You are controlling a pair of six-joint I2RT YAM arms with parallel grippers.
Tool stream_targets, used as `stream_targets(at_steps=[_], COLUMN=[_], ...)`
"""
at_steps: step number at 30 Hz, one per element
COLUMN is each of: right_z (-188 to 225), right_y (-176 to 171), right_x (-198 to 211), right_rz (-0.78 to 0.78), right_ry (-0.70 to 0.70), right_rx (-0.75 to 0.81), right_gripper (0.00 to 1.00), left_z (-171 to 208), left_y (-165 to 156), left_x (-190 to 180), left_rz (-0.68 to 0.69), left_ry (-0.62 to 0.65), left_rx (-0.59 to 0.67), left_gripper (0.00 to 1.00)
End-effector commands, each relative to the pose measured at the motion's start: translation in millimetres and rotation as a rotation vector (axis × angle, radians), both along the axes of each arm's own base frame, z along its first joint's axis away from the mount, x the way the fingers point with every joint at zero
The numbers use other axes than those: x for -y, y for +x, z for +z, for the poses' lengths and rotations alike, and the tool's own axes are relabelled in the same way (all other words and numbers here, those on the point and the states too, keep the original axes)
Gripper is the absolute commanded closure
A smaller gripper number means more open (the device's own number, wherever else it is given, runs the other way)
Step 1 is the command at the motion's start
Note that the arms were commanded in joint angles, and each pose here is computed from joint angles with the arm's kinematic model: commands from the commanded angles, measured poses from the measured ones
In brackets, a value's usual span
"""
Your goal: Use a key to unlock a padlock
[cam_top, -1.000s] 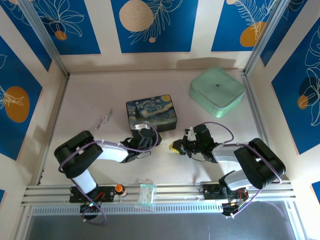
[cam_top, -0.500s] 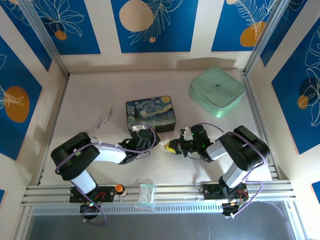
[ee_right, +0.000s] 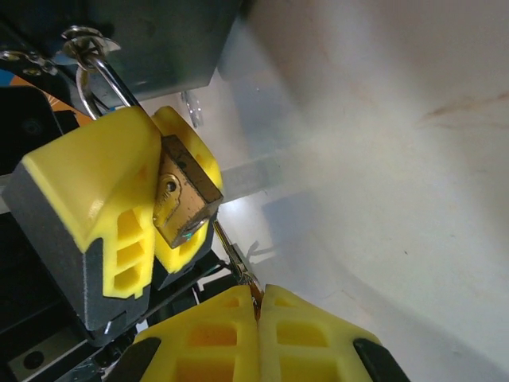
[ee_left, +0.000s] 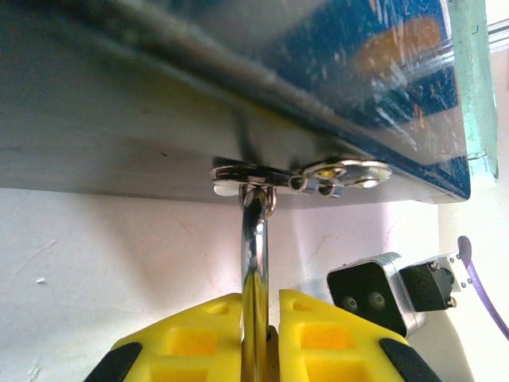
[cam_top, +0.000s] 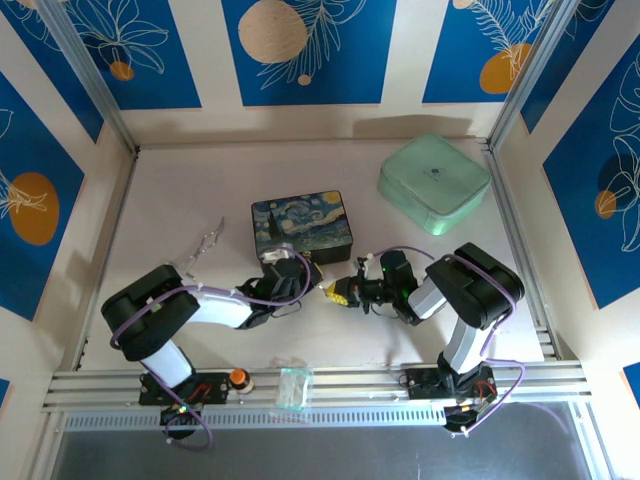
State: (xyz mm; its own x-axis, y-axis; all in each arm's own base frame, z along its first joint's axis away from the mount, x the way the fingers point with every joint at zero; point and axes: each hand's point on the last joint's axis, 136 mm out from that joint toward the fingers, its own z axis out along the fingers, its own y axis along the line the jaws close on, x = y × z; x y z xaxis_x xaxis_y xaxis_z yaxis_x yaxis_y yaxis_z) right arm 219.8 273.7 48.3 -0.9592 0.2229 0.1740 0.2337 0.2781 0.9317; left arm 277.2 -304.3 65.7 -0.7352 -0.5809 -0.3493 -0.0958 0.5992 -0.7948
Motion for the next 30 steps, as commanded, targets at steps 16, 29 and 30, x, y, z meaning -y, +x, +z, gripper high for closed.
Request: stream_targets(at_steps=[16, 29, 30], right_z=[5.4, 9.9, 11.2], right_y=[2.1, 18.7, 20.3], right_x=[6.6, -1.8, -2.2], right_rz=[-0.029, -0.079, -0.079], right_ry=[0.045, 0.100, 0.109], right_rx=[0.019, 0.030, 0.030], right_gripper=[1.00, 1.00, 1.00], left_z=[21.7, 27.2, 27.3], left_y=[5.2, -1.5, -2.1], left_x=[6.3, 23.4, 23.8], left_rz=[0.015, -0.019, -0.020], left_ry=[-0.071, -0.166, -0.169], left_rx=[0.054, 0.040, 0.039], left_gripper=[0.94, 0.95, 0.95])
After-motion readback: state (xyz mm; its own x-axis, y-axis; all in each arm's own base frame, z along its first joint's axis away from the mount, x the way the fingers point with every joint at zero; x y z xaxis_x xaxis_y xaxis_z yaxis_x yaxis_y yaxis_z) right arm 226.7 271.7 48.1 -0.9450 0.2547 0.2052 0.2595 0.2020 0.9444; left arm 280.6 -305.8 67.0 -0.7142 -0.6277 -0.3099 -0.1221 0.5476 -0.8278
